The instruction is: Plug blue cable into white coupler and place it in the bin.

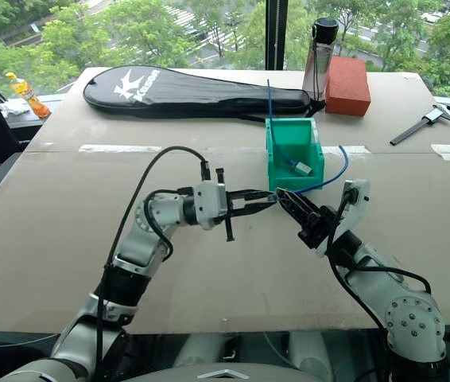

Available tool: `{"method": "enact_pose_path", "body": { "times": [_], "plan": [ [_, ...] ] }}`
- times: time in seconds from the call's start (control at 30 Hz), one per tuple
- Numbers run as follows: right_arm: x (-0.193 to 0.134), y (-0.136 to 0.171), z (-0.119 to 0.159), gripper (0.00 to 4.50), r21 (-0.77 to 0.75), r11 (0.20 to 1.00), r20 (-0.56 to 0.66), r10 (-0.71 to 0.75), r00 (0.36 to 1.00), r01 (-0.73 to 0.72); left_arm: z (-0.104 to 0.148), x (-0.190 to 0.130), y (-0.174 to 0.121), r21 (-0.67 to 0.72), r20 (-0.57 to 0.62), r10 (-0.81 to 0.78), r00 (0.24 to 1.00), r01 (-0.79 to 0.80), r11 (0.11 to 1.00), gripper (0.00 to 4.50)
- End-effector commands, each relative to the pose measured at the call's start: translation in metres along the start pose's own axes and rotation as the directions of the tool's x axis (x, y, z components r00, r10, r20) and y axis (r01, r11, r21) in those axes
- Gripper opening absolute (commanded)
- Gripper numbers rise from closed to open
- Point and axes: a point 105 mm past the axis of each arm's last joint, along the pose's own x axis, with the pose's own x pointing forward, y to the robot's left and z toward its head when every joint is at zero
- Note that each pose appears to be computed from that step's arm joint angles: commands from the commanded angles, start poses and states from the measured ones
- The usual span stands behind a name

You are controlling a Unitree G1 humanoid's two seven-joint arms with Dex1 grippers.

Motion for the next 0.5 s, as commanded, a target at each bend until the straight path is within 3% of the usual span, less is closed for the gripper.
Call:
{"method": "enact_pose_path", "body": {
  "times": [0.03, 0.2, 0.37, 0.47, 0.5],
  "plan": [
    [0.0, 0.008, 0.007, 0.04, -0.015, 0.999, 0.022, 0.035, 0.999, -0.035, 0.031, 0.01, -0.01, 0.063, 0.065, -0.023, 0.998, 0.019, 0.998, 0.0],
    [0.0, 0.012, 0.007, 0.04, -0.018, 0.998, 0.006, 0.064, 0.998, -0.064, 0.033, 0.007, -0.002, -0.014, 0.041, 0.019, 0.999, -0.018, 1.0, 0.0],
    [0.003, 0.015, 0.012, 0.0, -0.029, 0.995, 0.0, 0.093, 0.996, -0.093, 0.028, -0.021, 0.024, -0.165, -0.018, 0.212, 0.977, -0.212, 0.963, 2.36],
    [0.006, 0.014, 0.017, 0.0, -0.041, 0.994, 0.002, 0.106, 0.994, -0.106, 0.006, -0.082, 0.04, -0.242, -0.179, 0.38, 0.907, -0.415, 0.877, 3.55],
    [0.007, 0.013, 0.017, 0.0, -0.044, 0.993, 0.0, 0.108, 0.994, -0.108, 0.002, -0.099, 0.042, -0.242, -0.221, 0.413, 0.883, -0.46, 0.854, 3.55]
  ]
}}
